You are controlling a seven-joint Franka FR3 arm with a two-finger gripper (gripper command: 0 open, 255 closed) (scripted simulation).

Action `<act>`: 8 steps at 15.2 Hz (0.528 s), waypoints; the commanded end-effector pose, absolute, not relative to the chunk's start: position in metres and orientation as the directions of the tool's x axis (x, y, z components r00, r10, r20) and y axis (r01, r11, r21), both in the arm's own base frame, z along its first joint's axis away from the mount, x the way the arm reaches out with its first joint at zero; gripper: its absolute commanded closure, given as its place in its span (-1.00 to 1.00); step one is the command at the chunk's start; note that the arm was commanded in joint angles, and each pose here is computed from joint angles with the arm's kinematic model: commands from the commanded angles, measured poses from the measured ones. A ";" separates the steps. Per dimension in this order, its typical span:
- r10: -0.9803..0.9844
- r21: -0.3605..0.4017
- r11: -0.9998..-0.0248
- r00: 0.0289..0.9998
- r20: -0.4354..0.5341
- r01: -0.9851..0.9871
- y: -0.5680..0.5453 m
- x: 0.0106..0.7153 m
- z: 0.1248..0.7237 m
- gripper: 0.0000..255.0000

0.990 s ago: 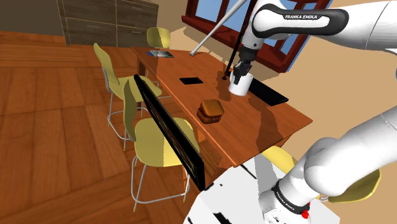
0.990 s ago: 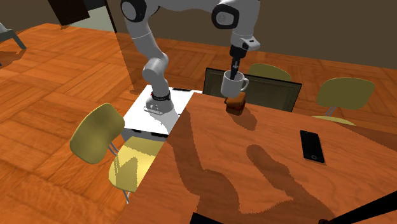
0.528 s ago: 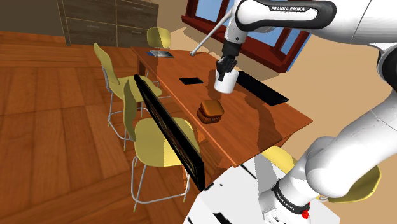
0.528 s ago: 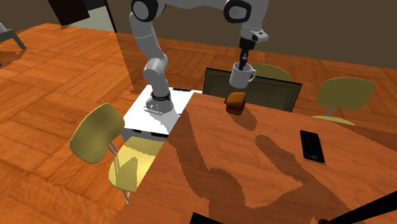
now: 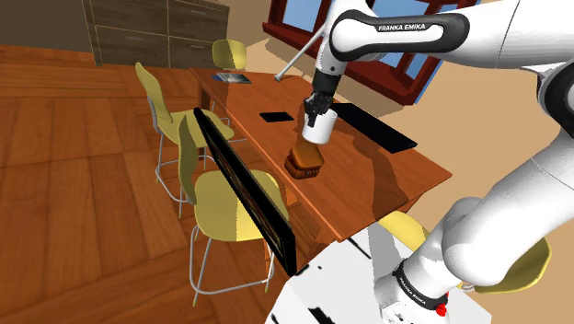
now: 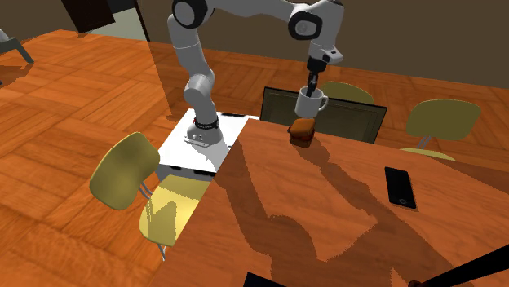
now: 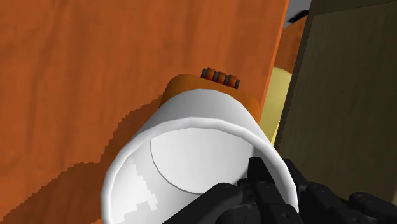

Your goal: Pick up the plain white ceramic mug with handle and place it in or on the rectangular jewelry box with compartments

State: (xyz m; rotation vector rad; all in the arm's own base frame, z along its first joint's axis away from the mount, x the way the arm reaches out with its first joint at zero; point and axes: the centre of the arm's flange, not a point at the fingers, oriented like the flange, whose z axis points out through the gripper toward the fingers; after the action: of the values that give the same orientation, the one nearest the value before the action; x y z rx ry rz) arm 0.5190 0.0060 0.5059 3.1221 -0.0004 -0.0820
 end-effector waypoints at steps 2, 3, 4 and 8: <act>-0.001 0.018 -1.000 0.999 -0.051 0.000 0.006 0.520 0.491 1.00; -0.001 0.018 -1.000 0.999 -0.051 0.000 0.006 0.520 0.485 1.00; -0.001 0.018 -1.000 0.999 -0.051 0.000 0.006 0.520 0.480 1.00; -0.001 0.018 -1.000 0.999 -0.051 0.000 0.006 0.520 0.459 1.00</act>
State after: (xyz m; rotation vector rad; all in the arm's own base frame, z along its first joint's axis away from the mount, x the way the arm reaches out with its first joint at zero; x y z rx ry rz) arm 0.5192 0.0067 0.4639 3.1220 -0.0004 -0.0819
